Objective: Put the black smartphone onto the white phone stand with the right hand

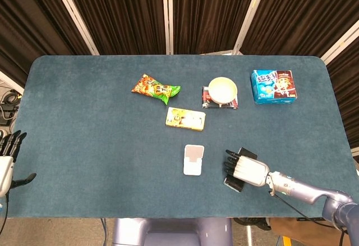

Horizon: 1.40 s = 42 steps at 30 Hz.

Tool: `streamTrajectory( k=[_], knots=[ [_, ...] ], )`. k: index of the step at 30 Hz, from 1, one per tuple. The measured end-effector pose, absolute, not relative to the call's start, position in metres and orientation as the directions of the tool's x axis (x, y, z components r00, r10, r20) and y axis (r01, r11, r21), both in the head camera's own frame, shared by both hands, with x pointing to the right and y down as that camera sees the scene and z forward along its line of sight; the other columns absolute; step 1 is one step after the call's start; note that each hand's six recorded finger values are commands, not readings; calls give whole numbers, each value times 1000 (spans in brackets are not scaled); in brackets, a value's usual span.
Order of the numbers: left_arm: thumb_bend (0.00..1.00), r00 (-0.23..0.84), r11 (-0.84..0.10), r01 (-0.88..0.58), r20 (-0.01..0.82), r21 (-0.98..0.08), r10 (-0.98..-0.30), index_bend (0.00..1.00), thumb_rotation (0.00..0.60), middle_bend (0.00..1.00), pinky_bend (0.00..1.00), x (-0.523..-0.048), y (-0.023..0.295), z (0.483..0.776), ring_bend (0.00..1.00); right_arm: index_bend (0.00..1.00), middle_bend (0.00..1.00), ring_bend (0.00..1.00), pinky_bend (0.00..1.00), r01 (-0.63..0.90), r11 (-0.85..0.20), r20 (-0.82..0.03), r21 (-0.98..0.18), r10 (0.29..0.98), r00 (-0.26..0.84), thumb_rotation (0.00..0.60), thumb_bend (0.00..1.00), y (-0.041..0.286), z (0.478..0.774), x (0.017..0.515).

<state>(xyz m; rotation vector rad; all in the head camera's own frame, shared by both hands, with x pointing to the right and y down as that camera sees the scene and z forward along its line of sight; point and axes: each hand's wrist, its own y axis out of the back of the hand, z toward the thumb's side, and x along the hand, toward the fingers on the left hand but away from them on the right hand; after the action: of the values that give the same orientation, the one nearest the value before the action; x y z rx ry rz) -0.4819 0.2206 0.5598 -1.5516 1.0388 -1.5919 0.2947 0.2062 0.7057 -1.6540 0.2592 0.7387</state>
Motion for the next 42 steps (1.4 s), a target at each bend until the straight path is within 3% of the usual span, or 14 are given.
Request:
streamTrajectory(
  k=[4,14,22,32,42],
  knots=[
    [0,-63,-454,-63,458,-889,-887,0,600,0,0,-482,221,559,0,653,574,433,353,-531,-183,-562,-827,244,791,600,532,201,698,295],
    [0,-56,-454,-70,458,-888,-887,0,600,0,0,-480,221,558,0,633,571,434,354,-502,-77,-499,-861,312,808,600,540,185,675,306],
    [0,-53,-449,-82,453,-890,-890,0,600,0,0,-481,220,555,0,624,558,434,350,-460,186,-360,-868,404,841,600,539,162,636,308],
    [0,-55,-444,-100,450,-891,-891,0,600,0,0,-484,219,552,0,612,543,433,280,-470,508,-238,-722,455,858,600,541,145,607,287],
    [0,-89,-447,-119,458,-887,-884,0,600,0,0,-494,214,554,0,604,545,420,220,-443,684,-193,-580,412,890,600,541,152,597,204]
  ],
)
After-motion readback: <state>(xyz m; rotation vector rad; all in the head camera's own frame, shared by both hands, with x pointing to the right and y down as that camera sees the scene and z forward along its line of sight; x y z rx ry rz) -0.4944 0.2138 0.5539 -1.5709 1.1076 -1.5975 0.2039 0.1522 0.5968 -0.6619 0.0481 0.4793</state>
